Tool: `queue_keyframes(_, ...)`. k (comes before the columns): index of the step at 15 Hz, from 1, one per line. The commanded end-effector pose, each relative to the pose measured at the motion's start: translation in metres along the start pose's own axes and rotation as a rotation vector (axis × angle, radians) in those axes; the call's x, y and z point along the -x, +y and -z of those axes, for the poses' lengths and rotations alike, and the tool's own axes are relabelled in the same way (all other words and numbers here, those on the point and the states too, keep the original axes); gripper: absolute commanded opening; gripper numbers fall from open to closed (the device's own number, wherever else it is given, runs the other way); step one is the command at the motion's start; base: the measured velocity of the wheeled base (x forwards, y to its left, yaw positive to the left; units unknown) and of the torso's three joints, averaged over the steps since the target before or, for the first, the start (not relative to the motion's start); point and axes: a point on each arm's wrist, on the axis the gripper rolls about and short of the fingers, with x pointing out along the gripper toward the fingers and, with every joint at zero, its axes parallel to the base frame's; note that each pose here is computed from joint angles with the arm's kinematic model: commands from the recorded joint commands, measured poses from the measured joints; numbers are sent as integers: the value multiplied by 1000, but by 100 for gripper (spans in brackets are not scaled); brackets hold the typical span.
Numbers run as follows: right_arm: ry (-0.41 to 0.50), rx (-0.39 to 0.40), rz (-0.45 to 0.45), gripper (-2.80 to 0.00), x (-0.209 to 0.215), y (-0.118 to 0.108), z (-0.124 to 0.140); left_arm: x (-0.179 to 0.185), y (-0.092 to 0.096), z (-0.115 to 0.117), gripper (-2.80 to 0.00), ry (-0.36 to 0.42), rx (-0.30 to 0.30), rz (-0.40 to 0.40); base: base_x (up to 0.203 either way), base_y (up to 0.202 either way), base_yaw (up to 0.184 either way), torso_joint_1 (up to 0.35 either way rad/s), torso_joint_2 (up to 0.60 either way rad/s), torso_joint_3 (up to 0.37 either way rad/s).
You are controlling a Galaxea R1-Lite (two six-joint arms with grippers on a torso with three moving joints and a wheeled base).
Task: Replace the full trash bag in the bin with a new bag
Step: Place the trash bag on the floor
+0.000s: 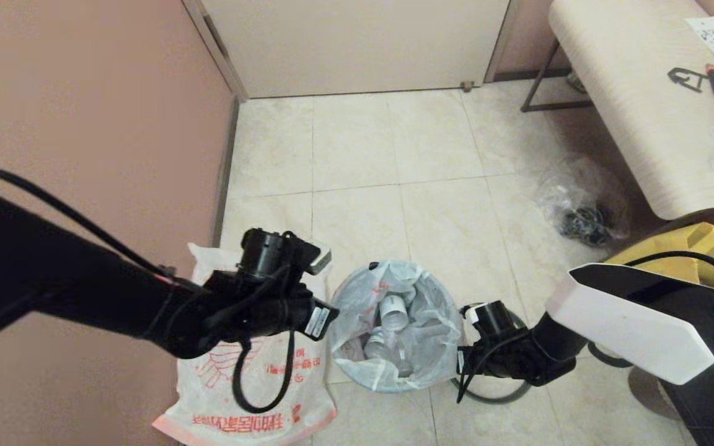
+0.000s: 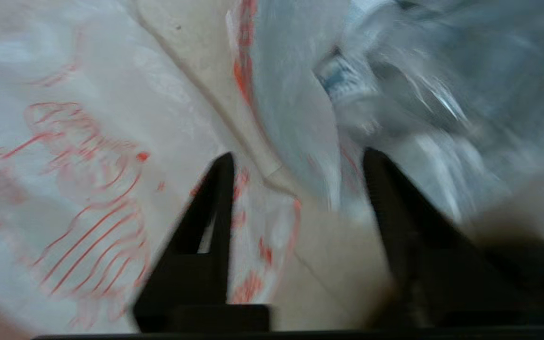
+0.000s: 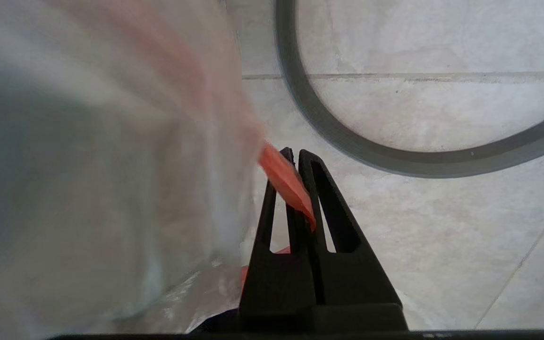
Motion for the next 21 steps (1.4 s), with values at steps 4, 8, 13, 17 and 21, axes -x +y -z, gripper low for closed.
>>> queue_keyframes(4, -1, -2, 1, -280, -1, 0, 0, -60, -10, 12, 0, 77, 36, -49, 0, 0, 0, 0, 0, 0)
queue_keyframes(8, -1, -2, 2, -280, -1, 0, 0, -83, -8, 27, -280, 110, 39, -93, 0, 0, 0, 0, 0, 0)
queue_keyframes(13, -1, -1, 2, -280, -1, 0, 0, -105, -12, 40, -280, 96, 41, -106, 0, 0, 0, 0, 0, 0)
queue_keyframes(17, -2, 12, 4, -280, -1, 0, 0, -114, -16, 44, -280, 85, 38, -118, 0, 0, 0, 0, 0, 0)
queue_keyframes(21, -20, 3, 17, -280, 8, -2, -5, -115, -16, 41, -280, 76, 38, -138, 0, 0, 0, 0, 0, 0)
